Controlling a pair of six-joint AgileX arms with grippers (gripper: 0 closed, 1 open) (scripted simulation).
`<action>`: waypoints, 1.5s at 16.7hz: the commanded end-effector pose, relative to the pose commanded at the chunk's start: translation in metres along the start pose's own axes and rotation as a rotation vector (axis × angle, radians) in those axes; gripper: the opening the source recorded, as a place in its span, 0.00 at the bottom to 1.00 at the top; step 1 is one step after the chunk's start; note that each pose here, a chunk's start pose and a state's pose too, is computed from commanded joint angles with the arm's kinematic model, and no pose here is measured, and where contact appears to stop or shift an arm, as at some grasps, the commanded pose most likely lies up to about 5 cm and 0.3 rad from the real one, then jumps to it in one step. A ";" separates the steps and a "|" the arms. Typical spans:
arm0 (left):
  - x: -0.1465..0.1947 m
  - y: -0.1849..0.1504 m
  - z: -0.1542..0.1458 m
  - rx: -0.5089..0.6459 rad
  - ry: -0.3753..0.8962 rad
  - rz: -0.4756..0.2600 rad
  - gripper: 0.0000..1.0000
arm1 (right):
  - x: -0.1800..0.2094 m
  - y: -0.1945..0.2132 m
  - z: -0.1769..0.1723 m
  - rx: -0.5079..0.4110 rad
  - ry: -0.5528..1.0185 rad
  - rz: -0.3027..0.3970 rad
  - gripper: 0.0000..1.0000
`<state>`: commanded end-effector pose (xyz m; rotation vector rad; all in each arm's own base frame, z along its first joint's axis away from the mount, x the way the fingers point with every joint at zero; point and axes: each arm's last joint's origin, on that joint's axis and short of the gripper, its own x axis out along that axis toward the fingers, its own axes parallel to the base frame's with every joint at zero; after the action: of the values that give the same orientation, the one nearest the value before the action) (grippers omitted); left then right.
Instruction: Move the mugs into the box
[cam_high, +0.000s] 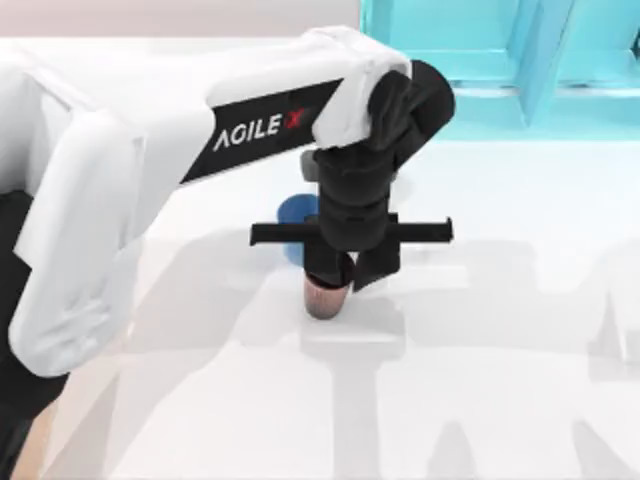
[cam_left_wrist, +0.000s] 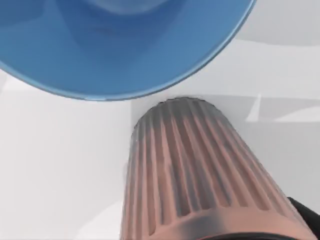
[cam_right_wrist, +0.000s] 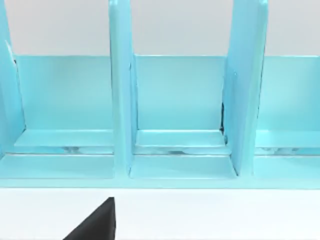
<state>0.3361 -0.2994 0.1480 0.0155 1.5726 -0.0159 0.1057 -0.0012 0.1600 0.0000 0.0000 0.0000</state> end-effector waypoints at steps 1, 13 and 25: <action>0.000 0.000 0.000 0.000 0.000 0.000 0.00 | 0.000 0.000 0.000 0.000 0.000 0.000 1.00; -0.036 0.034 0.005 0.004 0.003 0.002 0.00 | 0.000 0.000 0.000 0.000 0.000 0.000 1.00; -0.100 0.102 0.000 0.006 0.001 0.002 0.00 | 0.000 0.000 0.000 0.000 0.000 0.000 1.00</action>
<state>0.3387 -0.1973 0.2483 0.0213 1.5733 -0.0190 0.1057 -0.0012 0.1600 0.0000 0.0000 0.0000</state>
